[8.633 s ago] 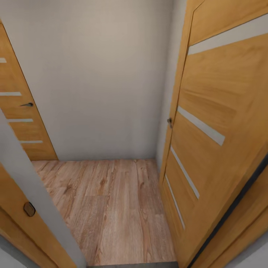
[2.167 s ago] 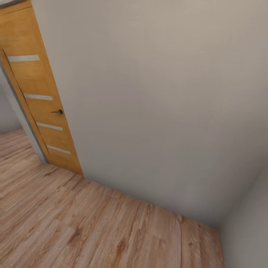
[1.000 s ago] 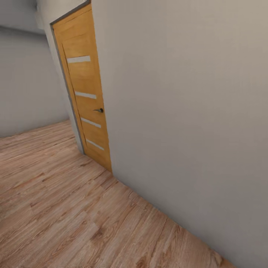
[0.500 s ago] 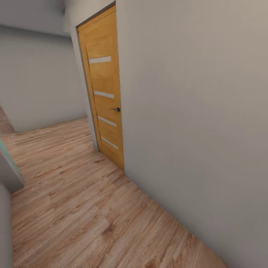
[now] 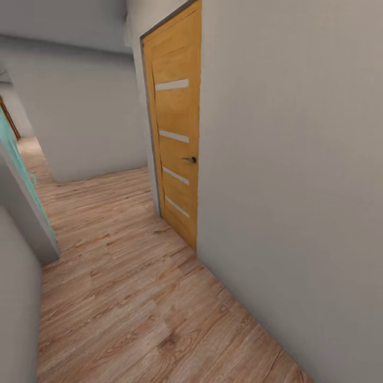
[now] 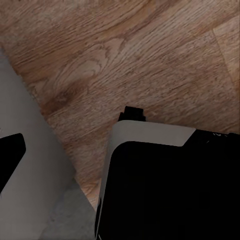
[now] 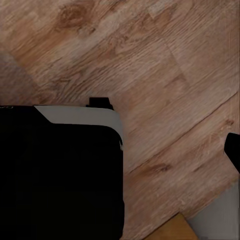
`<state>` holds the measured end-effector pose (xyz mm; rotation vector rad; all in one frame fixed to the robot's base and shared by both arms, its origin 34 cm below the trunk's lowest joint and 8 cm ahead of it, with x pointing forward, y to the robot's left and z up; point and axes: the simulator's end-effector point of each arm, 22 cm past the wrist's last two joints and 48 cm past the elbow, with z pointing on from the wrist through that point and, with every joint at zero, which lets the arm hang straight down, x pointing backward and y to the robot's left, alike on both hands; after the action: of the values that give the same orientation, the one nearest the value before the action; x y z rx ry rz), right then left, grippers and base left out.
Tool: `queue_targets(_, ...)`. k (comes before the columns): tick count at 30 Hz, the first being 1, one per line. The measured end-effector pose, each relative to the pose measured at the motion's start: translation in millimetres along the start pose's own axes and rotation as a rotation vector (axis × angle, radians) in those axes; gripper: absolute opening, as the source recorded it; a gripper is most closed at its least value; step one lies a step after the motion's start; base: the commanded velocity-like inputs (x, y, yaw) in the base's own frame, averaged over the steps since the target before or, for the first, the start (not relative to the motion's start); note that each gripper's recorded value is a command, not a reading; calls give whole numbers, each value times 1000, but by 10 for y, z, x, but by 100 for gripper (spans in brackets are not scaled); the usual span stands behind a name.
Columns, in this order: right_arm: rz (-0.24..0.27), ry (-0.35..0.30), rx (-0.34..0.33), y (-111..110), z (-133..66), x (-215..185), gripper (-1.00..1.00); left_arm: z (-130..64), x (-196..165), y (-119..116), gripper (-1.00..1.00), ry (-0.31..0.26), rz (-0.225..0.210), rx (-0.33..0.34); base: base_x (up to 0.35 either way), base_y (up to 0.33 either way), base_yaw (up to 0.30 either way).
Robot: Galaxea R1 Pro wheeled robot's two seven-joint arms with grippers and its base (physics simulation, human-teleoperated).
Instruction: Move the two storage containers from the living room to the garage. In the garage, place one container on the floor and stack the other container on top of it (either order is fine).
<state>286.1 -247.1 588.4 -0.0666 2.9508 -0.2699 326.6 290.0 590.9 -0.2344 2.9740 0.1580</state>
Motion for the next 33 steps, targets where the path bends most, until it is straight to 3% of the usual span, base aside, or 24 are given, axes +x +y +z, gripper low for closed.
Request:
queue_targets(12,0,0,0,0,0,0,100,0,0,3,100,0,0,-1,320,0,260)
queue_targets(33,-1,0,0,0,1,2,100,1,3,2,100,1,0,0,320,0,49)
